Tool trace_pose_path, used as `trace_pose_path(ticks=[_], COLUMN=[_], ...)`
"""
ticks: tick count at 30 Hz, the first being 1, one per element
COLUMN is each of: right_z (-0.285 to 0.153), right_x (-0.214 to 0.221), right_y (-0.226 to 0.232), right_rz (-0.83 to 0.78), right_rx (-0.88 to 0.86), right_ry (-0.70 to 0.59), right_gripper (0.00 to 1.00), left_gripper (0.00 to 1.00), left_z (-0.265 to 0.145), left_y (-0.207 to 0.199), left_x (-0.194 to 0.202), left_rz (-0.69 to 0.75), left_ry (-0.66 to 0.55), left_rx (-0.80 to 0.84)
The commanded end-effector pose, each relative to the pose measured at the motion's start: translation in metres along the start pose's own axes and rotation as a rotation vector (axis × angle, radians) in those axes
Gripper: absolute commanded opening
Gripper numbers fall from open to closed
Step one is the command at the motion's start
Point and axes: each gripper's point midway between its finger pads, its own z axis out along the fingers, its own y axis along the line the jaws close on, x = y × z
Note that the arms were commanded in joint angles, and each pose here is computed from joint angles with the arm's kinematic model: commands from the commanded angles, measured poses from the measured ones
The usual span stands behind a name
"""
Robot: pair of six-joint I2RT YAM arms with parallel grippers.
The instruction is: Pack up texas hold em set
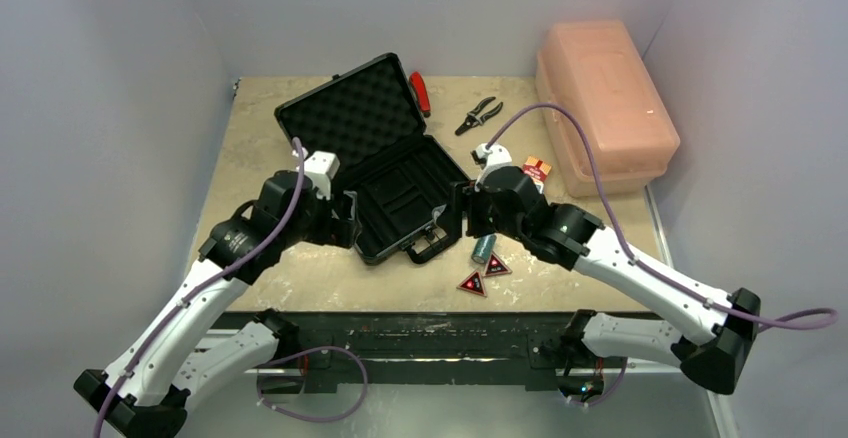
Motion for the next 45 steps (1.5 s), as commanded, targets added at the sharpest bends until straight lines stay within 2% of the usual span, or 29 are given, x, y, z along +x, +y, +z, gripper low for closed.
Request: trace_pose_path(ticks=[1,4,11,17,23,28,45], right_z=[-0.023,-0.031,-0.042,-0.053,-0.057,-0.062,-0.043], right_x=[-0.056,-0.063,-0.069,-0.065,-0.064,-0.066,-0.058], right_y=[0.026,0.034,0.052,0.069,0.079,0.085,0.087], right_rz=[-0.100,-0.182,-0.377,-0.525,-0.669,-0.715,-0.698], right_rx=[-0.157,-0.227,-0.360,-0.479,-0.542,-0.572,-0.581], right_ry=[-0.291,-0.378,-0.502,-0.599,-0.686,-0.743,-0.699], right_gripper=[0.30,0.29,0.18,0.00,0.00,0.00,0.00], left_gripper=[0.95,0.95,0.94,0.91,0.89,0.85,0.82], left_z=[-0.015,-0.024,-0.051,-0.056,-0.045,-0.036,-0.005], left_y=[-0.024,-0.038,-0.069,-0.089,-0.113,-0.134,-0.157], left_x=[-0.037,-0.047,-0.078,-0.080,-0.077,-0.086,-0.064], left_rz=[-0.081,-0.124,-0.168,-0.120,-0.123,-0.156,-0.205], left_ry=[-0.082,-0.079,-0.079,0.010,0.092,0.102,0.163], left_rx=[0.090,0.144,0.277,0.367,0.486,0.591,0.683])
